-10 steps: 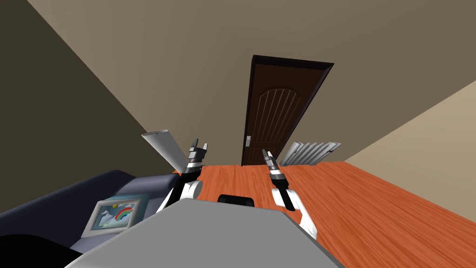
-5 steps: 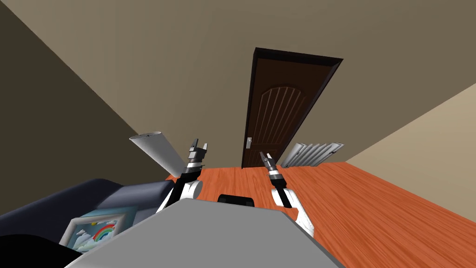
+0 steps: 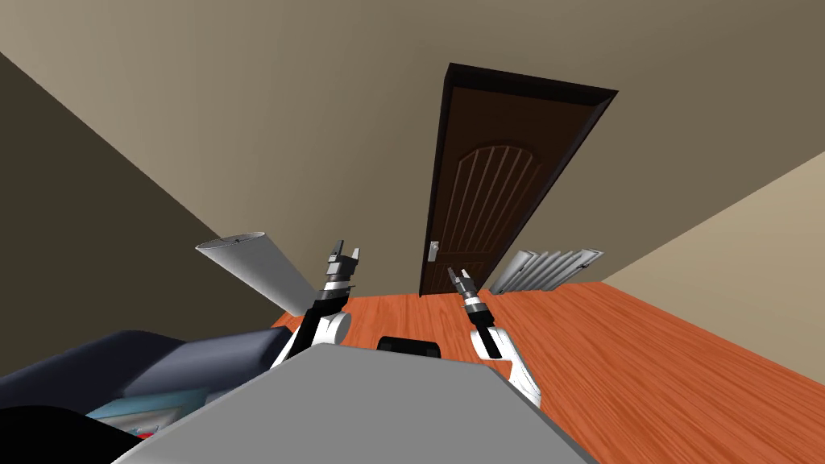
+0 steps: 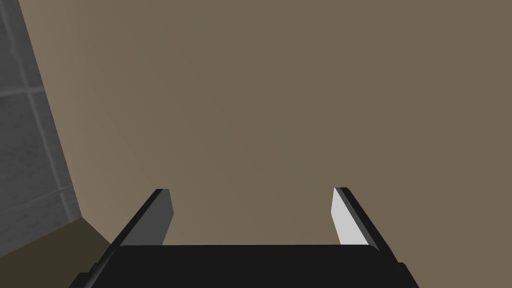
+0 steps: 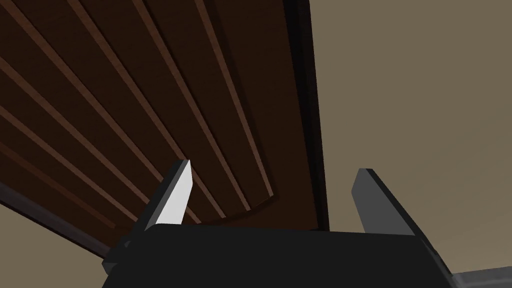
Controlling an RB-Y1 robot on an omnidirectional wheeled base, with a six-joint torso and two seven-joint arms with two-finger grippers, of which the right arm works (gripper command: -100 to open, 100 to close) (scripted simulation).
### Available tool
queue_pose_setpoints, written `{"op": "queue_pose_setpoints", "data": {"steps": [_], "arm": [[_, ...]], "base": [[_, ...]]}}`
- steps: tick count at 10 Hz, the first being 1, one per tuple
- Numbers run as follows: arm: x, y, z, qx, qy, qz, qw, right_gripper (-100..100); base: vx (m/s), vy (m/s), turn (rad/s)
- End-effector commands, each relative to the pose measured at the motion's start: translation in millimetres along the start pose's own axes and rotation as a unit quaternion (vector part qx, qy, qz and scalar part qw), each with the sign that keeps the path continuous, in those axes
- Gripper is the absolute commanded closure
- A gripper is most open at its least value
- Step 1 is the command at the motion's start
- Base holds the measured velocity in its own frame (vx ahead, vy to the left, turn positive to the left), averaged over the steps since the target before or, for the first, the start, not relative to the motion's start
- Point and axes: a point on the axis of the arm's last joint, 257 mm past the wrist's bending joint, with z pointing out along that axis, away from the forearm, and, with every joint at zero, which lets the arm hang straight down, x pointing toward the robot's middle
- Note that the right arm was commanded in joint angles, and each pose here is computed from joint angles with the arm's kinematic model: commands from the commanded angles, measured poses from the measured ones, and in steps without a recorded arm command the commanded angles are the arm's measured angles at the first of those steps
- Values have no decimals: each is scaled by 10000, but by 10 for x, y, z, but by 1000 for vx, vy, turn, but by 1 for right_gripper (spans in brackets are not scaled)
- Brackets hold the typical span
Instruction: Pull the door open
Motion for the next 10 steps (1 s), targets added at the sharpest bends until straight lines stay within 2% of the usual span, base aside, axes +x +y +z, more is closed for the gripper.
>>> {"op": "queue_pose_setpoints", "data": {"steps": [1, 4, 6, 10], "arm": [[153, -57, -14, 42, 173, -259, 9995, -100], [397, -147, -50, 90, 468, -683, 9965, -100], [566, -204, -81, 110, 674, -965, 9930, -100], [782, -270, -129, 118, 938, -1311, 9869, -100]], "base": [[120, 22, -26], [150, 47, -28], [177, 43, -23], [140, 20, -16]]}}
